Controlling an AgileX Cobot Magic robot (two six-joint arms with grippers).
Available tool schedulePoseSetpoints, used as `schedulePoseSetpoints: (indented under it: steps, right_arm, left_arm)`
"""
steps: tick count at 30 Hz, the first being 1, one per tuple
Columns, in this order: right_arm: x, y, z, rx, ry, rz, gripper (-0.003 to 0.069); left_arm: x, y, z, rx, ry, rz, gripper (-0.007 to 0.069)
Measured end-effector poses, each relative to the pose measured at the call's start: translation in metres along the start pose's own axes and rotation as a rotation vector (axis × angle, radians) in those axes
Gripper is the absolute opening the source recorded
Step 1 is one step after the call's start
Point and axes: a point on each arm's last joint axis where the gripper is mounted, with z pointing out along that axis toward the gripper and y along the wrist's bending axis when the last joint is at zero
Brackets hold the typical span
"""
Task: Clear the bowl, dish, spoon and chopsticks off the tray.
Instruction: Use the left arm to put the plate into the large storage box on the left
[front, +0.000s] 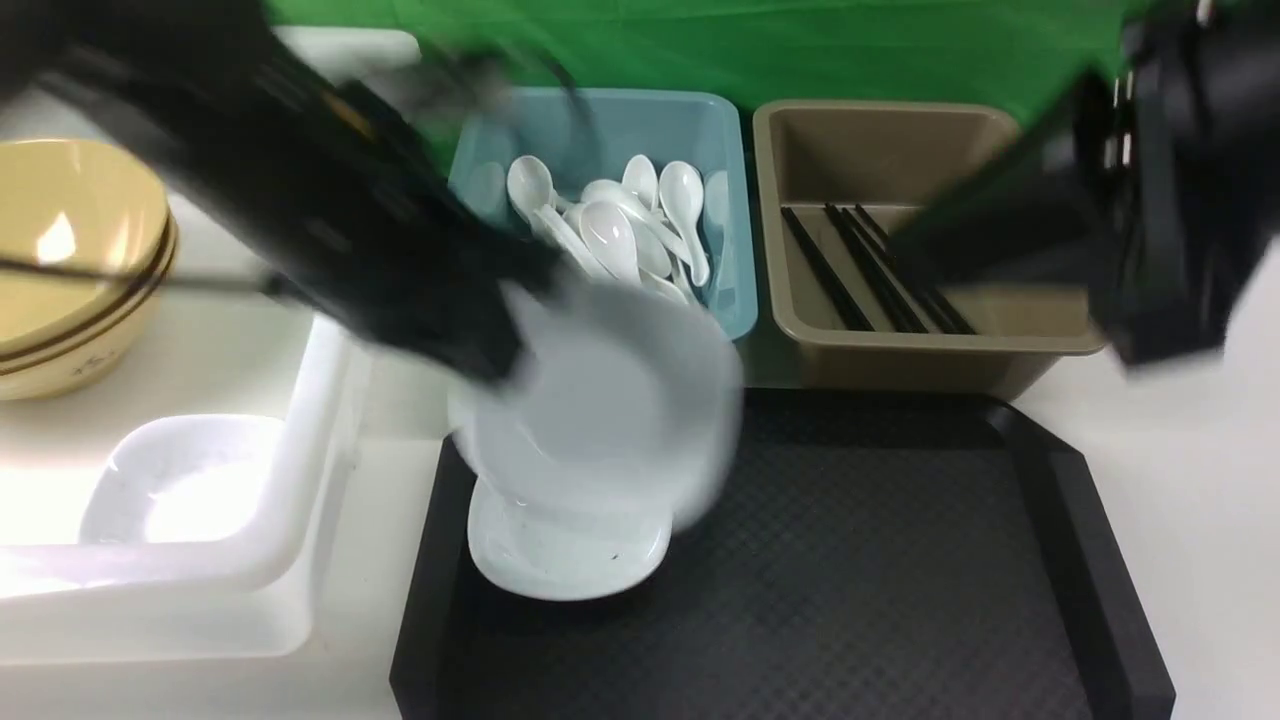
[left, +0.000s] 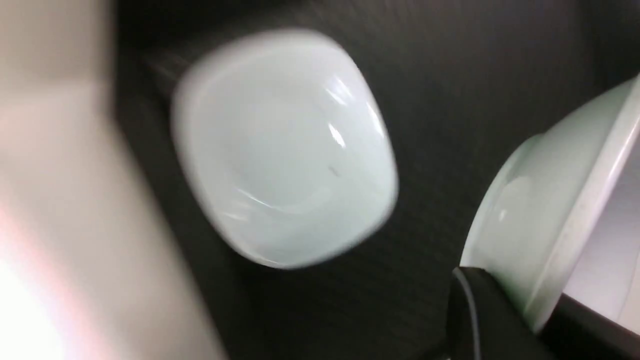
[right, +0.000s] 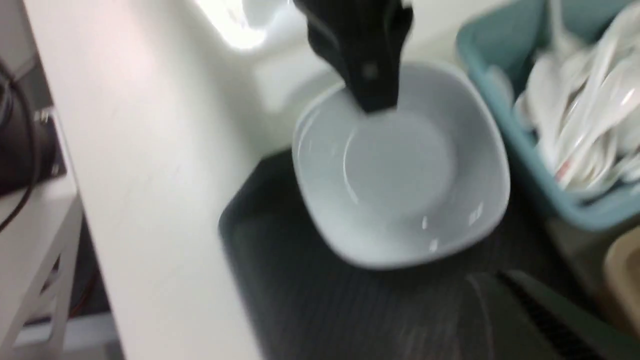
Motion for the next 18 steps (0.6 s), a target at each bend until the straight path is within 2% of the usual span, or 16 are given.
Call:
schedulePoseSetpoints:
  steps: [4,5,8,12,18]
  right_arm:
    - [-0.031,0.003,0.019,-0.055,-0.005,-0.055,-0.0002]
    - [-0.038,0.005,0.029,-0.079,0.004,-0.069,-0.0002]
    - [-0.050,0.011,0.064,-0.138,0.040,-0.096,-0.0002]
    - [-0.056,0.018,0.092,-0.179,0.069,-0.115,-0.0002]
    - [-0.059,0.029,0.129,-0.227,0.108,-0.132,-0.0002]
  left_arm:
    - [0.006,0.086,-0.064,-0.141,-0.177,-0.210,0.0013]
    - [0.015,0.115,-0.074,-0.192,-0.196,-0.278,0.0013]
    - [0.044,0.171,-0.077,-0.250,-0.192,-0.380,0.0013]
    - [0.064,0.201,-0.051,-0.253,-0.128,-0.390,0.0013]
    - [0.064,0.213,-0.020,-0.236,-0.063,-0.352,0.0013]
